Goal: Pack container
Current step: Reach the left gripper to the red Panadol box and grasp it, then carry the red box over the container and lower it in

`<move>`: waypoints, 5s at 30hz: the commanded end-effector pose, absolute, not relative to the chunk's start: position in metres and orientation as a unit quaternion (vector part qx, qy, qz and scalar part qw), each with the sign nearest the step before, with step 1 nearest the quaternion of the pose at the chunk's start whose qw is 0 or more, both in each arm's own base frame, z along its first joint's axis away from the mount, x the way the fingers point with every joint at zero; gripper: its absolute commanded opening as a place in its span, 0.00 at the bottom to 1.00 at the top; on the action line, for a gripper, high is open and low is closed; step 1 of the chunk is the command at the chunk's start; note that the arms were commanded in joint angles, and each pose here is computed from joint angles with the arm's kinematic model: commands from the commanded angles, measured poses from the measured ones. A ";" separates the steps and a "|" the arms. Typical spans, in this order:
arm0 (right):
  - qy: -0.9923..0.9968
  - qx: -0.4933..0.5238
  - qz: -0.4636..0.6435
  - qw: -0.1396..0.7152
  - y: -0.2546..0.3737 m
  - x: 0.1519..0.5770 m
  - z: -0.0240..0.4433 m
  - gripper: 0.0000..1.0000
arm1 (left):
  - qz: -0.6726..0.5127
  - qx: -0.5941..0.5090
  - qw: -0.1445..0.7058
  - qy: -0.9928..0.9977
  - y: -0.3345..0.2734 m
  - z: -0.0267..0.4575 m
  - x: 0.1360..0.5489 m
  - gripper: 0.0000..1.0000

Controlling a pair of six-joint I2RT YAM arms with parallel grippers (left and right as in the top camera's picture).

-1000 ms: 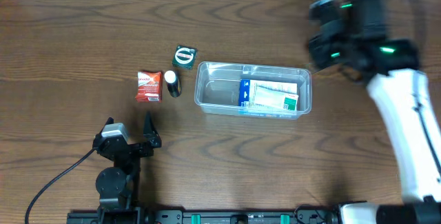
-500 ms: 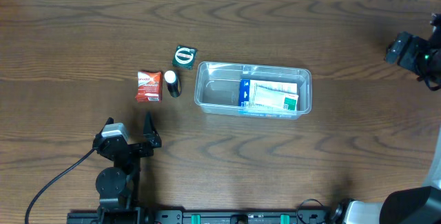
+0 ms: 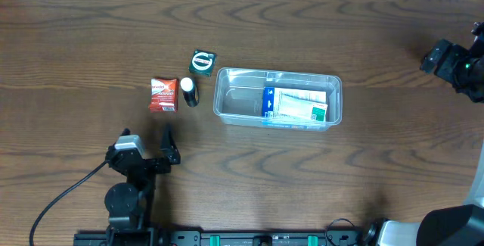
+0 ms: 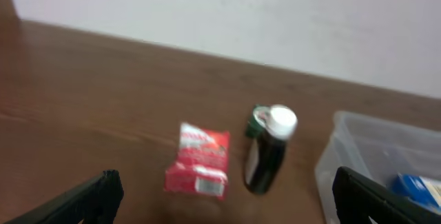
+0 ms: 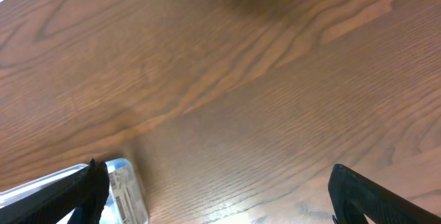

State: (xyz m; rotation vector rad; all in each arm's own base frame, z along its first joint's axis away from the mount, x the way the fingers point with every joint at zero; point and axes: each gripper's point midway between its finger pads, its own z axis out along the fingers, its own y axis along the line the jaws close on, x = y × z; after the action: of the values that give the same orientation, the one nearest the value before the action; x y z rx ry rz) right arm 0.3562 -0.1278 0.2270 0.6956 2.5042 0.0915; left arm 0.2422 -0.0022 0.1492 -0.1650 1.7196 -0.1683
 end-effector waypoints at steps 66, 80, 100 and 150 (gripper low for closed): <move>0.926 0.266 0.037 0.266 -0.128 0.354 0.227 0.99 | -0.062 0.019 0.051 0.997 0.020 0.007 0.395 0.98; 0.926 0.265 0.037 0.266 -0.128 0.355 0.227 0.99 | -0.064 0.016 0.037 0.997 0.020 -0.006 0.393 0.66; 0.926 0.265 0.038 0.266 -0.127 0.355 0.227 0.99 | -0.066 -0.040 0.169 0.983 0.000 0.135 0.401 0.52; 0.926 0.264 0.038 0.266 -0.127 0.355 0.227 0.99 | -0.035 0.023 0.167 0.985 -0.225 0.085 0.360 0.51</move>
State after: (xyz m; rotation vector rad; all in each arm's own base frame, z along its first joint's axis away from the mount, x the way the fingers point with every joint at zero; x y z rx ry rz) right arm 0.3554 -0.1268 0.2244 0.7008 2.5104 0.0991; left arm 0.3650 -0.2338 0.1012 0.1192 2.7730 -0.1608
